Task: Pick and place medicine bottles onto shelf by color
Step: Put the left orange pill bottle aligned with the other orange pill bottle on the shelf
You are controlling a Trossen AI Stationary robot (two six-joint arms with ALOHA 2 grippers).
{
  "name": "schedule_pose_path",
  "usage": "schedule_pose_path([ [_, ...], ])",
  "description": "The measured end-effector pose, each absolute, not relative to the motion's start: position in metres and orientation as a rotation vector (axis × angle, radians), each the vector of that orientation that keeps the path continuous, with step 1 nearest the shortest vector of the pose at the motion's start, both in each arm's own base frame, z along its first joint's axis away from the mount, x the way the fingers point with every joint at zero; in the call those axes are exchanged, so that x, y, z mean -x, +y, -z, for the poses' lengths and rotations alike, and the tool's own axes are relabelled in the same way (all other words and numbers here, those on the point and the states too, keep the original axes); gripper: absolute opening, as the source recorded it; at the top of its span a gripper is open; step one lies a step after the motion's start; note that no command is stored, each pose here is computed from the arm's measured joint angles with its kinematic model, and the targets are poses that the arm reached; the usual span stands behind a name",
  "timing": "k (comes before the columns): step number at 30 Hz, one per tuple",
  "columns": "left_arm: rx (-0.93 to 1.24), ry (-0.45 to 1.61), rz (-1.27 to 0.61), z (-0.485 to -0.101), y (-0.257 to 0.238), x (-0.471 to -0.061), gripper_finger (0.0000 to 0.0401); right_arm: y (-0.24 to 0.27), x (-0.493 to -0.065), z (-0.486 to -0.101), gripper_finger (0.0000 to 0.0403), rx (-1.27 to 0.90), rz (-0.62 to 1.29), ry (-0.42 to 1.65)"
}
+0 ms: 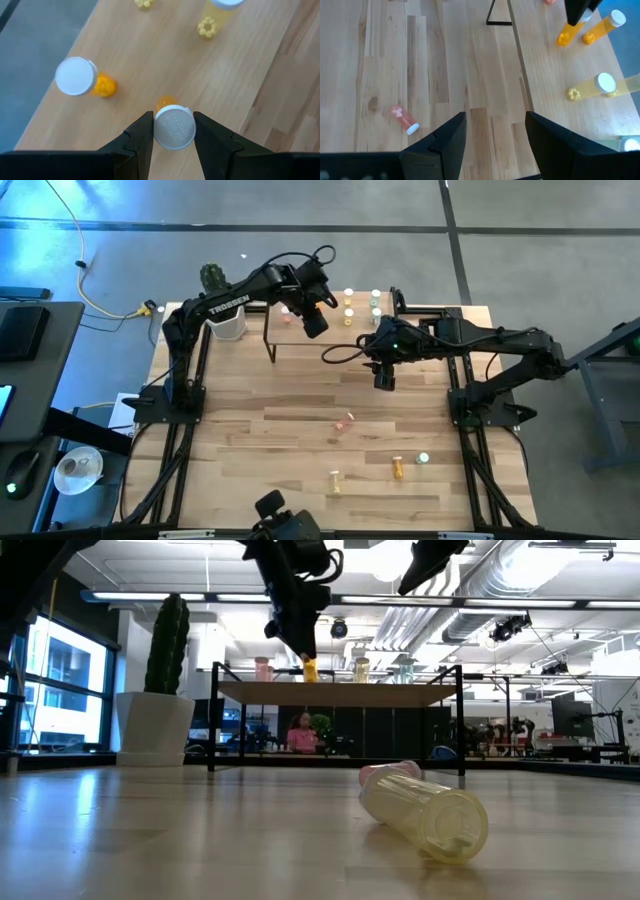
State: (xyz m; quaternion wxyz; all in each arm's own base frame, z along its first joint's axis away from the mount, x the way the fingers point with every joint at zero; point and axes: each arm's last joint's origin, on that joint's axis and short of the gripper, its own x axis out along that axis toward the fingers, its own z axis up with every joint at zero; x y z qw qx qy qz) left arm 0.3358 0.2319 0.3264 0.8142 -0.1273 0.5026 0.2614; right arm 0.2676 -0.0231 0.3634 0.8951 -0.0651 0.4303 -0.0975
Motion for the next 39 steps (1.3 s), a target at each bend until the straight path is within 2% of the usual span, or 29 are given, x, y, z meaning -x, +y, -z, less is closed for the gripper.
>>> schedule_pose_path([
  [39, 0.273, 1.108, -0.576, -0.3214, 0.2345, -0.3344, 0.0117, -0.0232, -0.2676, -0.3634, 0.0195, 0.136, 0.203, 0.892],
])
